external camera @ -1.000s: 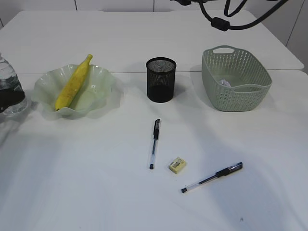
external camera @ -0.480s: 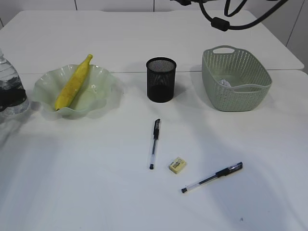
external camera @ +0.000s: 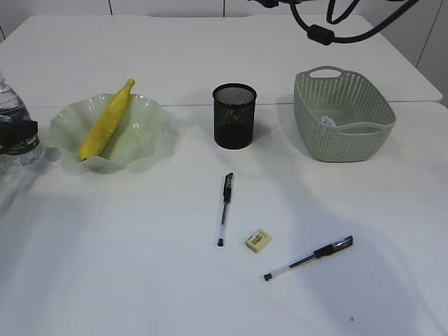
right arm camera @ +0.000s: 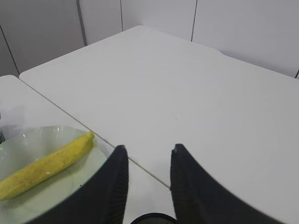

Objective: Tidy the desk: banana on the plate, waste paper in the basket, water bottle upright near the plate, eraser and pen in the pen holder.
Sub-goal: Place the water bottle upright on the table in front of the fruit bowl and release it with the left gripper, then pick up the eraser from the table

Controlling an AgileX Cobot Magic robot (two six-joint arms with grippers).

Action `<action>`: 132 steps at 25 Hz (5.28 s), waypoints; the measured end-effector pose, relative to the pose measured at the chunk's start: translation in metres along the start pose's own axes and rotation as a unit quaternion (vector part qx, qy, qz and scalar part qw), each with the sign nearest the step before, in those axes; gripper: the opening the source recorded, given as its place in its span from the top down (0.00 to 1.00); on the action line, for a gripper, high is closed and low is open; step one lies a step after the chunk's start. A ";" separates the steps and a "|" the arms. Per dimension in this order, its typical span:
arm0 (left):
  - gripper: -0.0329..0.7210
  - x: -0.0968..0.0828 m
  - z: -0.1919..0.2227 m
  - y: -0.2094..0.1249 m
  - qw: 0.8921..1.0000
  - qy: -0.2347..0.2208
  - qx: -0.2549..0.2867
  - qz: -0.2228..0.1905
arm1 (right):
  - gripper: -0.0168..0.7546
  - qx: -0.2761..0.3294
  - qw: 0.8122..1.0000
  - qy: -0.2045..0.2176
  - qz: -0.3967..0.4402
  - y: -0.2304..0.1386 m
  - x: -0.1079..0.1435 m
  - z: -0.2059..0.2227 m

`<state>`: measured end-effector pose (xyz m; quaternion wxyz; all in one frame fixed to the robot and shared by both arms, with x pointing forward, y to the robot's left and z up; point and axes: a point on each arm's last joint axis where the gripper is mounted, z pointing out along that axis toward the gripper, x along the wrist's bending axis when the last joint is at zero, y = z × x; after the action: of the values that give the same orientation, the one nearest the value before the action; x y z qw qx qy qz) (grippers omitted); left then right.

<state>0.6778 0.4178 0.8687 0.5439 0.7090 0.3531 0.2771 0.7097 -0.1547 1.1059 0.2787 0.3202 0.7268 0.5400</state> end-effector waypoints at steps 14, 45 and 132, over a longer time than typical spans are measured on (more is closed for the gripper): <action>0.20 -0.002 -0.008 0.041 0.998 -0.021 -0.049 -0.013 | 0.68 -0.001 1.000 -0.004 -0.003 0.000 -0.001 0.000; 0.20 -0.016 -0.055 0.167 0.992 0.042 -0.089 0.080 | 0.68 0.000 1.000 0.000 -0.003 0.000 0.000 0.000; 0.22 -0.257 -0.259 0.398 0.964 0.087 -0.239 0.071 | 0.68 0.367 0.924 0.023 0.100 0.019 0.067 -0.156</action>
<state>0.4022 0.2973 1.3169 0.6439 0.5548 0.2709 0.4519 0.5534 -0.1938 1.1614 0.0698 0.4586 0.8447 0.2671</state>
